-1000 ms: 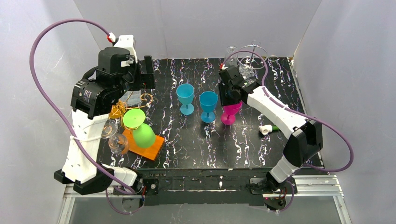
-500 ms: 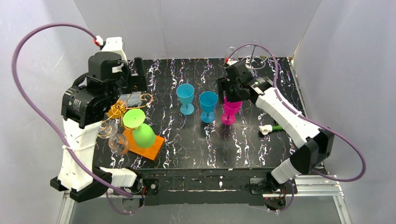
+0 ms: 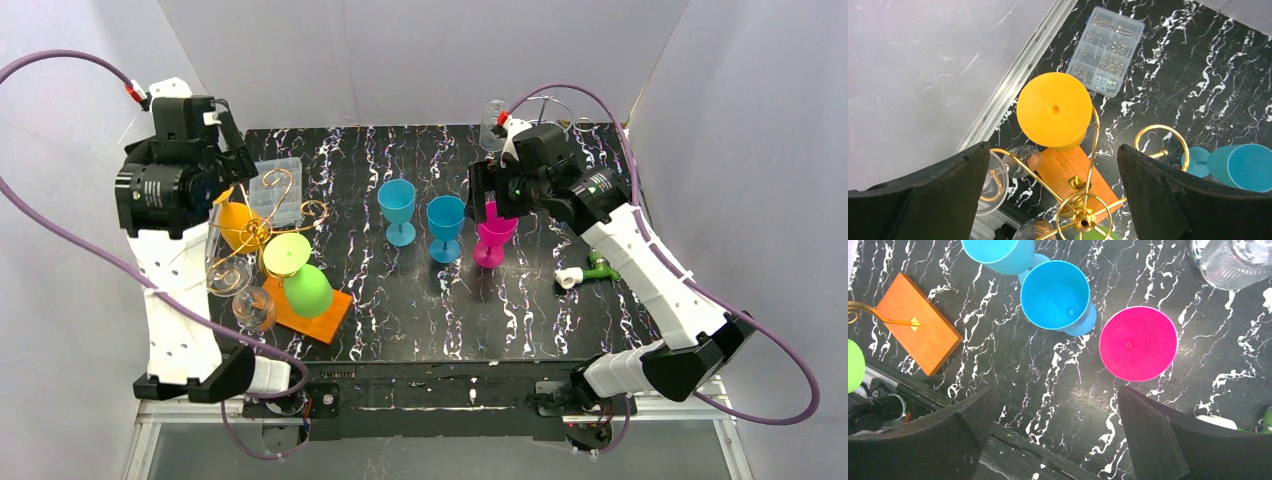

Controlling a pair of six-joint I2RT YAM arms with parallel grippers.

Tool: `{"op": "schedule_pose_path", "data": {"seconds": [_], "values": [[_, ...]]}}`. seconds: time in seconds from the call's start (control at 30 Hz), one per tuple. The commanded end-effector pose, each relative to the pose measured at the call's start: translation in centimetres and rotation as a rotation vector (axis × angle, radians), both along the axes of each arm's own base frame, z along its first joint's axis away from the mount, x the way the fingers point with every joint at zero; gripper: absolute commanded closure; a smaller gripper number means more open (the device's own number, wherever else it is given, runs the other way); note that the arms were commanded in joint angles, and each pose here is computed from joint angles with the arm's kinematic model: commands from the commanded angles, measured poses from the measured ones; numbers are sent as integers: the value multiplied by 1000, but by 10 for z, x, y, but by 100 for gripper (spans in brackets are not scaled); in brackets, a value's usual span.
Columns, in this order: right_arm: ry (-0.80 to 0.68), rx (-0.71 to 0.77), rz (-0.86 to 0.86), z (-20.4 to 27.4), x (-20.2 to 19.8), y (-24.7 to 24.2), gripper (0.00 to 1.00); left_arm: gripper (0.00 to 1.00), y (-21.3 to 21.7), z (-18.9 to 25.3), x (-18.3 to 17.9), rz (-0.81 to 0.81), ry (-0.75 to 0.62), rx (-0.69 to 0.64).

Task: Take the wine glass off the wine glass rack
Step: Pick up the wine glass from the wine rack.

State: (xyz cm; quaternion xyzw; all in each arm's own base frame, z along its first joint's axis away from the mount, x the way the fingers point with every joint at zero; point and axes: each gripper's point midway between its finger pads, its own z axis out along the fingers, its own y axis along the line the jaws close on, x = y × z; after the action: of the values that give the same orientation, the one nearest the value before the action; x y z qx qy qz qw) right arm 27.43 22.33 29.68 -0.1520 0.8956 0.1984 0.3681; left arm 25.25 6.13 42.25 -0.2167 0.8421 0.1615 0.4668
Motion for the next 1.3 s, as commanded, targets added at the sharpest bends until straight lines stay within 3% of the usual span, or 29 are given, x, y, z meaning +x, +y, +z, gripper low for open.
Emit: {"op": "schedule_pose_path", "data": {"seconds": [0.0,0.2,0.43,1.07,1.27], "values": [[-9,78,78,18,-16,11,2,2,11,-14,11,35,30,-81],[-16,91,89,19,-21,10,2,2,24,-37,36,52,86,-148],[-22,98,100,20,-23,10,2,3,26,-60,39,50,132,-221],[-45,98,95,23,-23,7,2,12,27,-69,45,58,152,-246],[-49,98,94,22,-23,6,2,8,32,-71,39,84,165,-229]]}}
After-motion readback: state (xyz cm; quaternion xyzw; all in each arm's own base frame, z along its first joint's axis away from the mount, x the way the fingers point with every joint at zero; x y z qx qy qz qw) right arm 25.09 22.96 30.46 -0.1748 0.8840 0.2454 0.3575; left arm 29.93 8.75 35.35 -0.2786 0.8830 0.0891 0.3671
